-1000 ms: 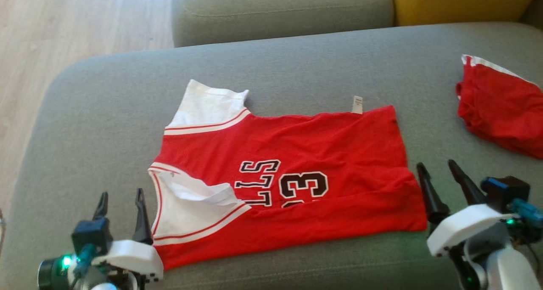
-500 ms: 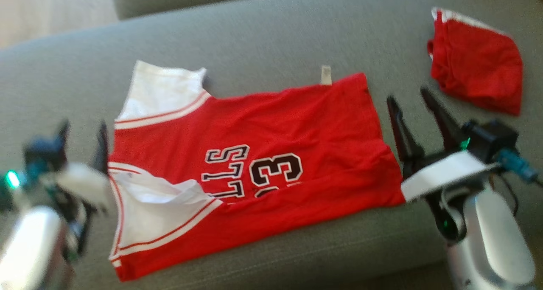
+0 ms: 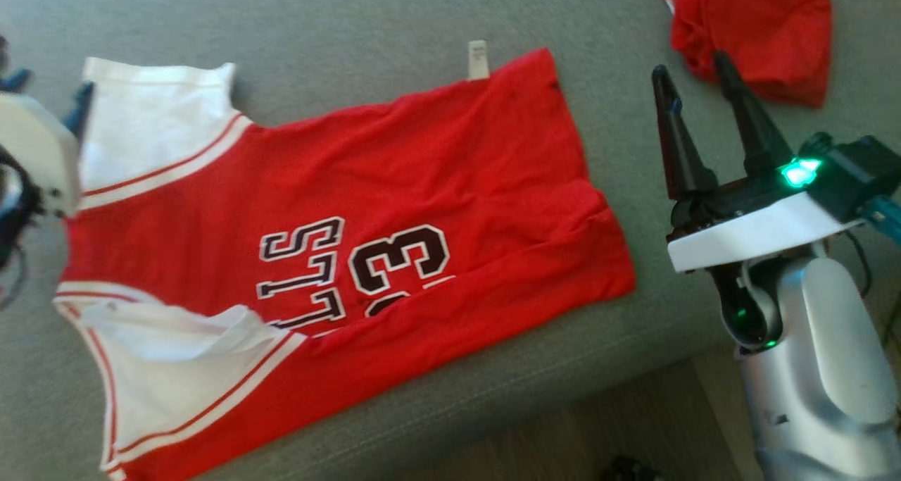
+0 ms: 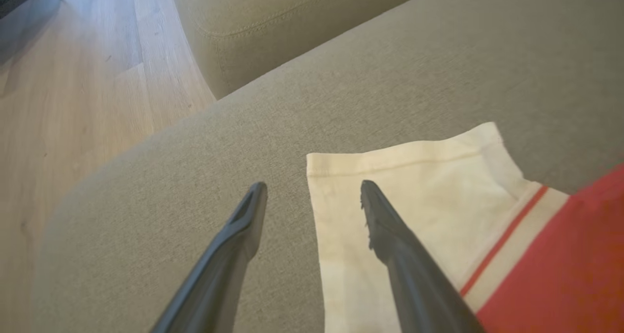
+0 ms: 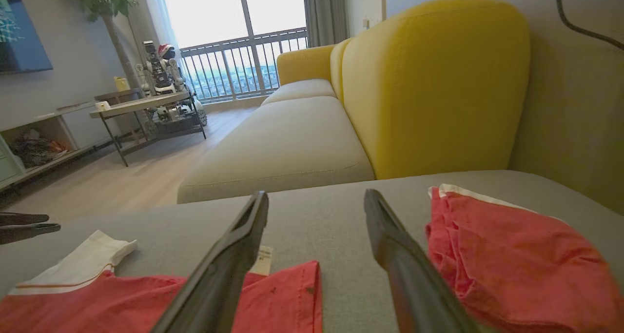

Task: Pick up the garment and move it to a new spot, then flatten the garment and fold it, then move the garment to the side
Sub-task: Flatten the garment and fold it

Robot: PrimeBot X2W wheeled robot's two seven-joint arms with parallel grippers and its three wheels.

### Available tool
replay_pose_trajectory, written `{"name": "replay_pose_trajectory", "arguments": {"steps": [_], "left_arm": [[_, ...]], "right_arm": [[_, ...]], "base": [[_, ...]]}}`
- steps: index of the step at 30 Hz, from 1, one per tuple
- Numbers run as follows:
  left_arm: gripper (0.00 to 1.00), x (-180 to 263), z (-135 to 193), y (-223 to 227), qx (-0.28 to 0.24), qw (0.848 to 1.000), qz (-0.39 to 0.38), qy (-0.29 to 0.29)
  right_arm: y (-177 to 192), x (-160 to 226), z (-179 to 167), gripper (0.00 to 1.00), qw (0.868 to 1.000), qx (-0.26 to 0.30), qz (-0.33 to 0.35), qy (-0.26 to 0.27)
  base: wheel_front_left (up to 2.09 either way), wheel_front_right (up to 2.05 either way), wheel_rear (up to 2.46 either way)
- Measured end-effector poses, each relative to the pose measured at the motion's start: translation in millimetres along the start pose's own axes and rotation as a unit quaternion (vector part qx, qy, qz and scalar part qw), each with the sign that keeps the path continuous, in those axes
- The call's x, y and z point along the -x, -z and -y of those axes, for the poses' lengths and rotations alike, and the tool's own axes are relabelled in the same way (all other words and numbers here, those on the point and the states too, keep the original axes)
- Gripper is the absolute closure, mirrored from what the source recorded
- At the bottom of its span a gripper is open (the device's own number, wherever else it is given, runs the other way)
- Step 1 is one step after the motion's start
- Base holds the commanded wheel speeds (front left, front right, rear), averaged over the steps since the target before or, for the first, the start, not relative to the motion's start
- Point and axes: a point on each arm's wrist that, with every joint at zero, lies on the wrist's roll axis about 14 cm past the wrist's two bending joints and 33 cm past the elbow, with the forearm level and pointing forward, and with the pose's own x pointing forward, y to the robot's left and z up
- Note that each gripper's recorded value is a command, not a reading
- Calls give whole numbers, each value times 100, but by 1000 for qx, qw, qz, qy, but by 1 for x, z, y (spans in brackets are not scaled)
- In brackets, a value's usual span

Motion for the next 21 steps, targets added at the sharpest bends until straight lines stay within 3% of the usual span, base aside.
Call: {"name": "replay_pose_trajectory", "arguments": {"steps": [6,21], "left_arm": [[0,-31,-3,15,-20,998,-62,3],[0,-64,-7,37,-39,992,-116,-6]], "right_arm": [[2,2,18,0,1000,2,3,23],[23,7,36,0,998,11,-23,49]], "base": [[0,0,0],[0,0,0]]}}
